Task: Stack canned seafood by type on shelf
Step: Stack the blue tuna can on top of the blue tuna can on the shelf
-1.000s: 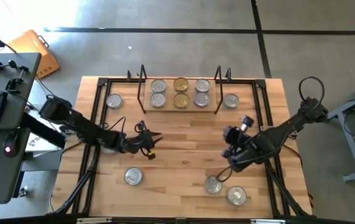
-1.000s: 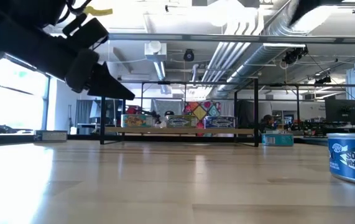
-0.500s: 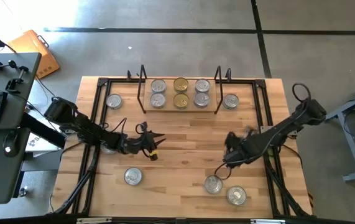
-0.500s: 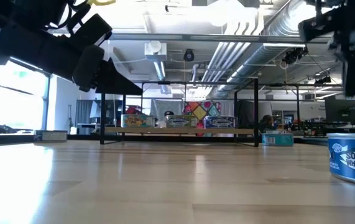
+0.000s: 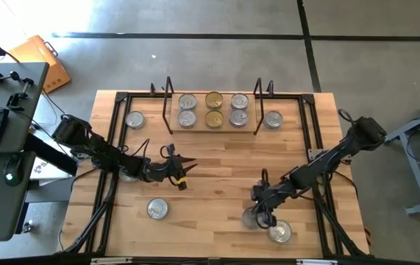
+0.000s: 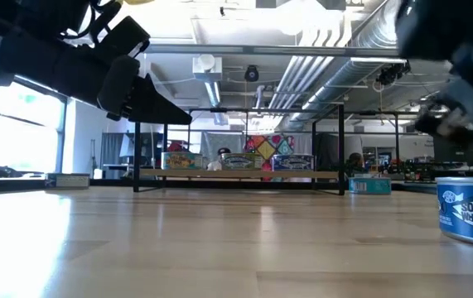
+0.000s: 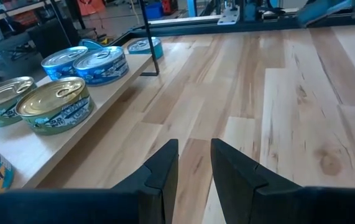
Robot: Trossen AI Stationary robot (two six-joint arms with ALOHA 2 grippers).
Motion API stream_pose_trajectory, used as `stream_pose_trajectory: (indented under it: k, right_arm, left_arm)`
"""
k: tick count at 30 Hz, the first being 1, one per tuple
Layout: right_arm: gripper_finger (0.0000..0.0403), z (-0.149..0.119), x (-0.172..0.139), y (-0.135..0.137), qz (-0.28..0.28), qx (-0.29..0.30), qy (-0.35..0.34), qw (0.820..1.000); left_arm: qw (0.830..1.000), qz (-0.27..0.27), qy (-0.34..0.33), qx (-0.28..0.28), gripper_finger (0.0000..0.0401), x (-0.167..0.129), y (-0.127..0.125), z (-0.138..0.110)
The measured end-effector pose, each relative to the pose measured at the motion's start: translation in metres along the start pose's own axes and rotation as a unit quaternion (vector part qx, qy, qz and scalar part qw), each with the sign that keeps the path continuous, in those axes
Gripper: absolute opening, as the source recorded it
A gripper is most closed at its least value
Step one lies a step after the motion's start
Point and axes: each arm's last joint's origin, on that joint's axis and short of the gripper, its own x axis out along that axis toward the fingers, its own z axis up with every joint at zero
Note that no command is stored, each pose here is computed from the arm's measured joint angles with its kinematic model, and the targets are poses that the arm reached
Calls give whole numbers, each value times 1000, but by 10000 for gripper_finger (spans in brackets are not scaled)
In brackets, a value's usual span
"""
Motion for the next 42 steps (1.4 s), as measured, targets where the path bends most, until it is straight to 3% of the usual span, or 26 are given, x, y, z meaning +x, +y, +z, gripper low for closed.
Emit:
stream_pose_trajectory:
  k: [4, 12, 19, 24, 30, 36, 39, 42]
  right_arm:
    - [0, -16, 3, -5, -8, -28, 22, 999]
    - [0, -13, 8, -12, -79, -79, -27, 993]
    - [0, -11, 25, -3, 20, -107, -22, 994]
    - [0, -11, 46, -5, 20, -113, -30, 993]
    - [0, -3, 55, -8, -69, -170, -72, 980]
    - [0, 27, 46, -27, -273, -238, -147, 921]
    - [0, 52, 30, -19, -286, -258, -191, 903]
    - [0, 62, 23, -18, -284, -268, -190, 901]
  left_arm:
    - [1000, 0, 0, 0, 85, 0, 0, 0]
    - [1000, 1, 0, 0, 85, 0, 0, 0]
    - [1000, 0, 0, -9, 85, 0, 0, 0]
    - [1000, 0, 1, -10, 85, 0, 0, 0]
    - [1000, 1, 1, -10, 85, 0, 0, 0]
    - [1000, 0, 0, -13, 85, 0, 0, 0]
    - [1000, 0, 0, -15, 85, 0, 0, 0]
    - [1000, -5, 1, -18, 85, 0, 0, 0]
